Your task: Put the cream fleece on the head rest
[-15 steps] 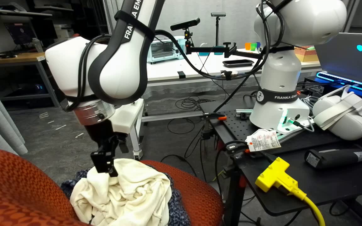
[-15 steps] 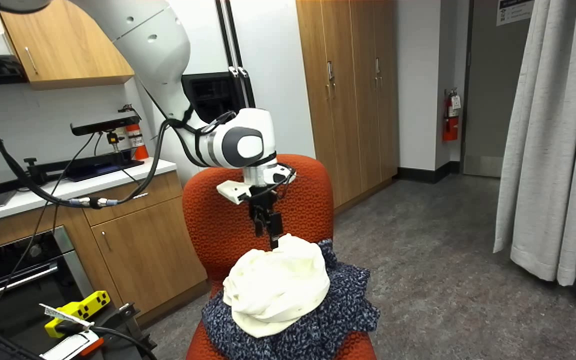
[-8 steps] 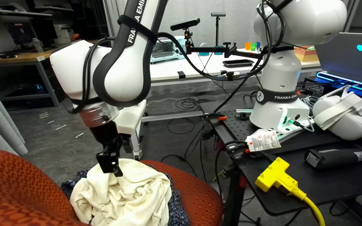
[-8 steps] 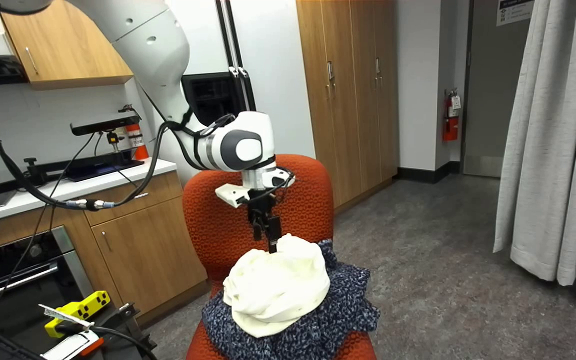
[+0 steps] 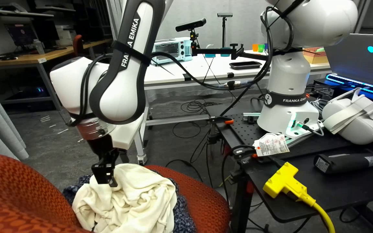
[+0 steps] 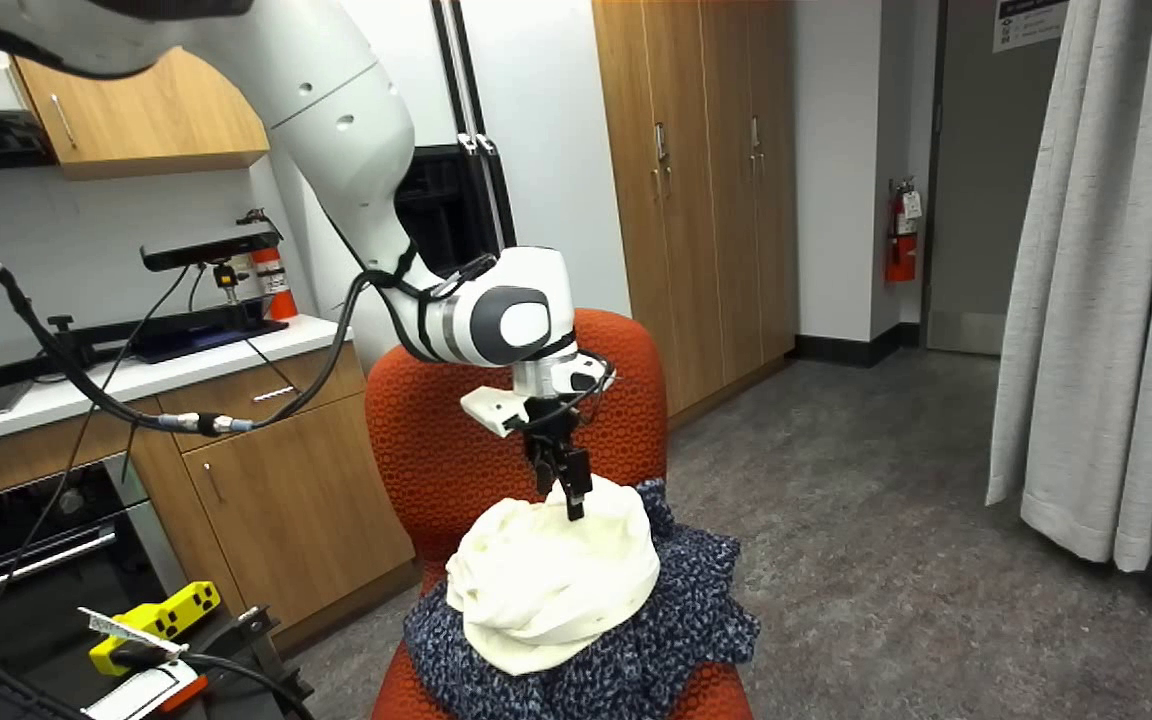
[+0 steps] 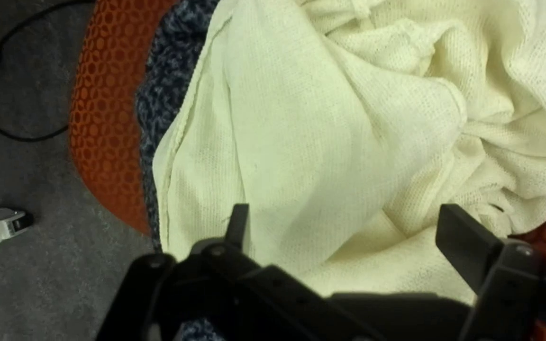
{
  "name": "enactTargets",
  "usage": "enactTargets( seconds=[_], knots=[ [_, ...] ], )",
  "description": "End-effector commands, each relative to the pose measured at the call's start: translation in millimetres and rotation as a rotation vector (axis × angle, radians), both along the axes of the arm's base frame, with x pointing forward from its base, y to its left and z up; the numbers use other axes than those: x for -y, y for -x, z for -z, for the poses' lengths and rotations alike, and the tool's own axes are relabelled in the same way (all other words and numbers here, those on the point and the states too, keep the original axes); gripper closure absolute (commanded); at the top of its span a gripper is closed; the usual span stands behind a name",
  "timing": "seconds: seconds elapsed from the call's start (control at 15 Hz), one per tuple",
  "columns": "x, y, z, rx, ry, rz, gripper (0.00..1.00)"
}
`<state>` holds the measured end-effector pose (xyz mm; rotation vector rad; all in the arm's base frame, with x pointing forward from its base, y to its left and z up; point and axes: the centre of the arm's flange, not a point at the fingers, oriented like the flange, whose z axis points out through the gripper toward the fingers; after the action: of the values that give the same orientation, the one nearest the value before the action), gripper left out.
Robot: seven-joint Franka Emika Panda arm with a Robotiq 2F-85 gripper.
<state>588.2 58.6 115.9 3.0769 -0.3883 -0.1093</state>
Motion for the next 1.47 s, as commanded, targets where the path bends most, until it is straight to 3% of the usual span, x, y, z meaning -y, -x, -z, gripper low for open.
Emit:
enactTargets(
  seconds=[0.0,0.27,0.33,0.4,0.6,1.0,1.4],
  knots=[
    [-6.3,-30.3,23.8,0.03,-0.004,0.032,0.0],
    [-6.7,-23.9,56.5,-0.031,-0.022,0.071,0.04],
    [-5.7,-20.0,64.7,-0.046,-0.025,0.078,0.26],
    [-4.2,-16.7,70.8,-0.058,-0.027,0.082,0.29],
    [0.2,-12.4,71.3,-0.064,-0.016,0.084,0.52],
    [-0.1,-13.2,-1.1,-0.021,0.014,0.075,0.99],
    [-22.1,-13.1,-127.1,0.02,0.013,0.044,0.98]
  ],
)
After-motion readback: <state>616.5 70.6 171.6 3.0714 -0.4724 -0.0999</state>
